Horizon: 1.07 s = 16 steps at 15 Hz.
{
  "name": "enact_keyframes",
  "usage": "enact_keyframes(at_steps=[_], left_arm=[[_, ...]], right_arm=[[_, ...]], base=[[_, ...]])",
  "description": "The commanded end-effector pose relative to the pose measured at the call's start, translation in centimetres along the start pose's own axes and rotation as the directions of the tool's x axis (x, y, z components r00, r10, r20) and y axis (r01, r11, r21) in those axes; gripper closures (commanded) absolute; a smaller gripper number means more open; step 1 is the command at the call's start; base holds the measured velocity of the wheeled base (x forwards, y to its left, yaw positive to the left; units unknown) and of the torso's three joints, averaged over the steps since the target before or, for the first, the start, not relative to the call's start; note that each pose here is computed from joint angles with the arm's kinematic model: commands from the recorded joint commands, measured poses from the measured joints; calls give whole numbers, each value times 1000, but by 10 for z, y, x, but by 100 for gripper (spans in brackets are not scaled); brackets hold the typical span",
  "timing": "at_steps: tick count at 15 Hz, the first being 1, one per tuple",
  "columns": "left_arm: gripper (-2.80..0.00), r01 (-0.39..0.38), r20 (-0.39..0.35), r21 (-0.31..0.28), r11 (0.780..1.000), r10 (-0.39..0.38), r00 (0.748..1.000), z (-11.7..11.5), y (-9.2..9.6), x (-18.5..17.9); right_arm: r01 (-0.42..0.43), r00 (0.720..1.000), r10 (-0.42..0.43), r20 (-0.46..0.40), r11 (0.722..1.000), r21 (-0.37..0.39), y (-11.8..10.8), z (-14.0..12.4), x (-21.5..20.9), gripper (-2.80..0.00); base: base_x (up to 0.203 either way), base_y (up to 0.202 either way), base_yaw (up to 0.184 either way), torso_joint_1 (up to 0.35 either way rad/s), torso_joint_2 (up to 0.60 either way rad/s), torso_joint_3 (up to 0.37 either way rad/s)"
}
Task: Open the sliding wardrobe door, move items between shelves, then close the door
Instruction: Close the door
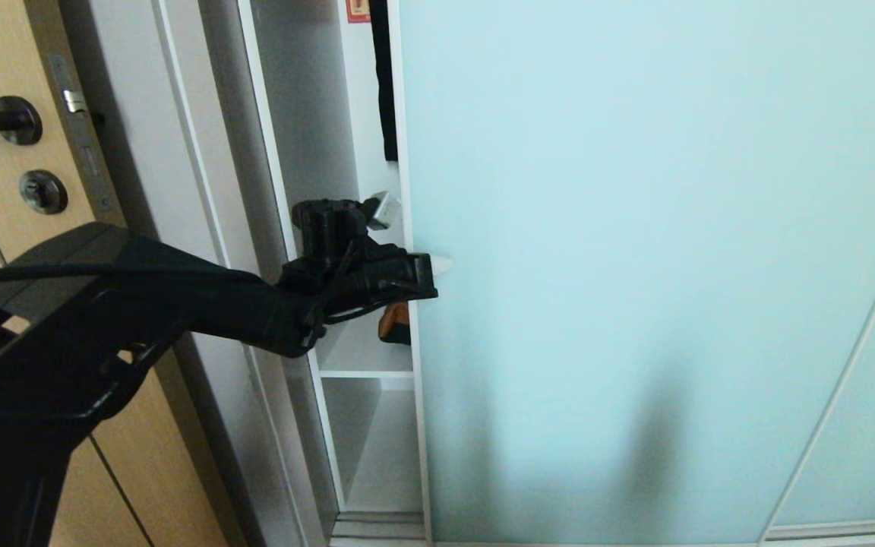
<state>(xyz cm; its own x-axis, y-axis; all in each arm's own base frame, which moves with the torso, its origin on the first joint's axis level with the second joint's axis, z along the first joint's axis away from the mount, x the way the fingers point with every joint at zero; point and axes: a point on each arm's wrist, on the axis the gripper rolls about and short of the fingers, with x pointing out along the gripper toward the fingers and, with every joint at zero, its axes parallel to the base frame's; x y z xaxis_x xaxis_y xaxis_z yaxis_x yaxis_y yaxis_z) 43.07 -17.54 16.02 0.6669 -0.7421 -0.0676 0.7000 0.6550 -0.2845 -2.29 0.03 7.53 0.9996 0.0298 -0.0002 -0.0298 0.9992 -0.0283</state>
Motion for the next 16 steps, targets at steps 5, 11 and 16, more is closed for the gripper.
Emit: enact_keyframes(at_steps=[5, 11, 16], left_arm=[[0, -9, -55, -28, 1000, 8, 998, -38, 22, 23], [0, -22, -69, -33, 999, 20, 997, -57, 35, 36], [0, -32, -55, -29, 999, 30, 998, -64, 47, 49]], right_arm=[[-1, 1000, 1, 2, 1000, -1, 0, 0, 0, 0], [-1, 1000, 1, 0, 1000, -1, 0, 0, 0, 0], [-1, 1000, 1, 0, 1000, -1, 0, 0, 0, 0]], base=[[0, 0, 0, 0, 0, 0], [0, 0, 0, 0, 0, 0], [0, 0, 0, 0, 0, 0]])
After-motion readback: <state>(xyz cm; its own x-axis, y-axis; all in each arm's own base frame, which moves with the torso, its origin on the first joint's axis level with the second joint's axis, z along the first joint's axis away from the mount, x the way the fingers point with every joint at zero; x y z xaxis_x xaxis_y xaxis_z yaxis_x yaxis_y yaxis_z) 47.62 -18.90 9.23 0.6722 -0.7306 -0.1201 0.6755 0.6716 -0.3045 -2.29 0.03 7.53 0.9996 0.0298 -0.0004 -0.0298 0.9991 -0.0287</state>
